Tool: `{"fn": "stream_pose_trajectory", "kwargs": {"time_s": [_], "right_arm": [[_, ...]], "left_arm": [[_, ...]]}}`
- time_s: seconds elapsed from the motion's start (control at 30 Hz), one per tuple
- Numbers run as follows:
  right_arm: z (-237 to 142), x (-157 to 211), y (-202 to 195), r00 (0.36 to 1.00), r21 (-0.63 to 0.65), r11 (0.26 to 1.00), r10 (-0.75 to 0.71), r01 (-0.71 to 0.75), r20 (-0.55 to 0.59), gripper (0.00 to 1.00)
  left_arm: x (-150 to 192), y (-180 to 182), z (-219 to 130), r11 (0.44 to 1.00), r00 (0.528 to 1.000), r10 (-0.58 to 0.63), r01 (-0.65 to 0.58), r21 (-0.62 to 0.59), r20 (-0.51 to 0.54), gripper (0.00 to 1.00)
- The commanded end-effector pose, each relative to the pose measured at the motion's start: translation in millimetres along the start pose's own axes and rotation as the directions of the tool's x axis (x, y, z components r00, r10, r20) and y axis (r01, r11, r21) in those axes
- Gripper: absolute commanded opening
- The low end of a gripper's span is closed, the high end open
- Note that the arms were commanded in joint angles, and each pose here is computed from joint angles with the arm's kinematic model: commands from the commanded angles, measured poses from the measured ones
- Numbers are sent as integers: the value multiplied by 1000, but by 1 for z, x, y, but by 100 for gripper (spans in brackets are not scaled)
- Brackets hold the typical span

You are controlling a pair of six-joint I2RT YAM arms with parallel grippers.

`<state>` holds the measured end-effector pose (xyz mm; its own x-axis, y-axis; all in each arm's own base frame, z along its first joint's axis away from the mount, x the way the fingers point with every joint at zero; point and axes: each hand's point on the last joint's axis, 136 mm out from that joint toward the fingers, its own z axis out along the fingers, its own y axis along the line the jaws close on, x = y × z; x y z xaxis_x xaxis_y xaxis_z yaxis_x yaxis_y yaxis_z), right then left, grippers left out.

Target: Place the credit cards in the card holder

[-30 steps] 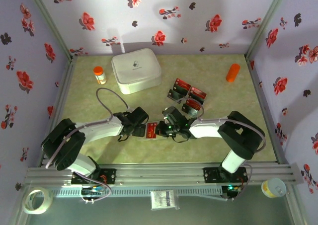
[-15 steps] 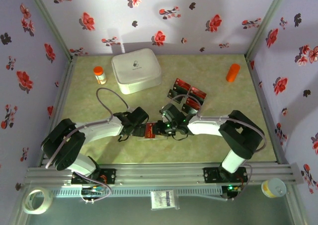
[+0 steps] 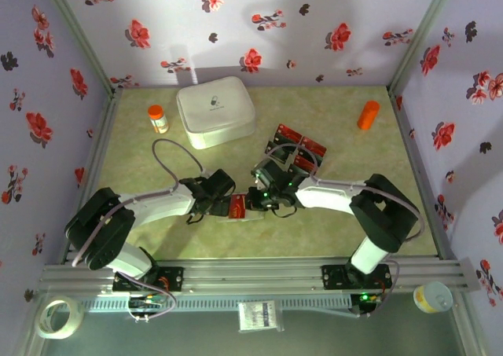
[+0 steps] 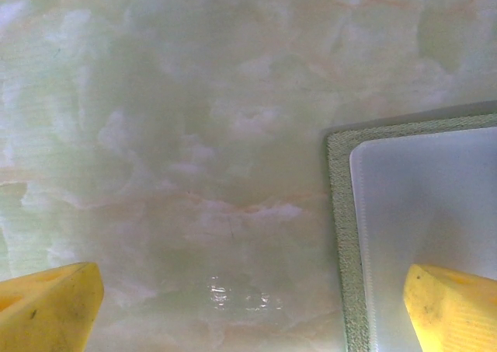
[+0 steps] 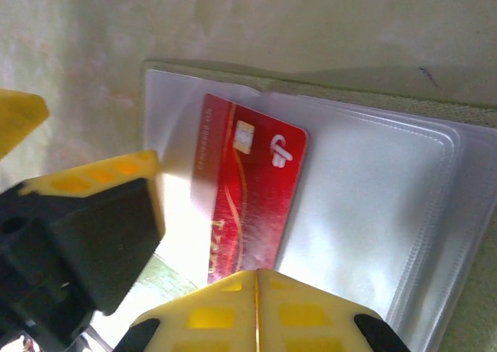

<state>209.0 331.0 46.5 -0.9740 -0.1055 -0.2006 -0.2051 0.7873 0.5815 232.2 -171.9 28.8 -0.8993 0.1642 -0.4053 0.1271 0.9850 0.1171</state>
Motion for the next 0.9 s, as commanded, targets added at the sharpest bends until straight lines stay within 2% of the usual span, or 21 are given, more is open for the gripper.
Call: {"fn": "stream_pose_trajectory", "kwargs": {"time_s": [0.0,0.4,0.67,0.87], "right_arm": [[9,-6,3,1000,5,1000,-1,1,7,9],[41,4,8,998,23,1000,-12,14,-58,5],[38,6,4,999,27,1000,-3,4,-45,5],[28,0,11,1000,17,1000,-13,13,-20,5]], "left_arm": [[-2,7,-3,999,1000,8,-8,-37,13,100],[-13,3,-9,1000,999,0,1,-25,35,100],[-28,14,-25,998,995,-56,57,-11,88,100],[-12,26,-16,997,996,-64,66,-36,57,100]]}}
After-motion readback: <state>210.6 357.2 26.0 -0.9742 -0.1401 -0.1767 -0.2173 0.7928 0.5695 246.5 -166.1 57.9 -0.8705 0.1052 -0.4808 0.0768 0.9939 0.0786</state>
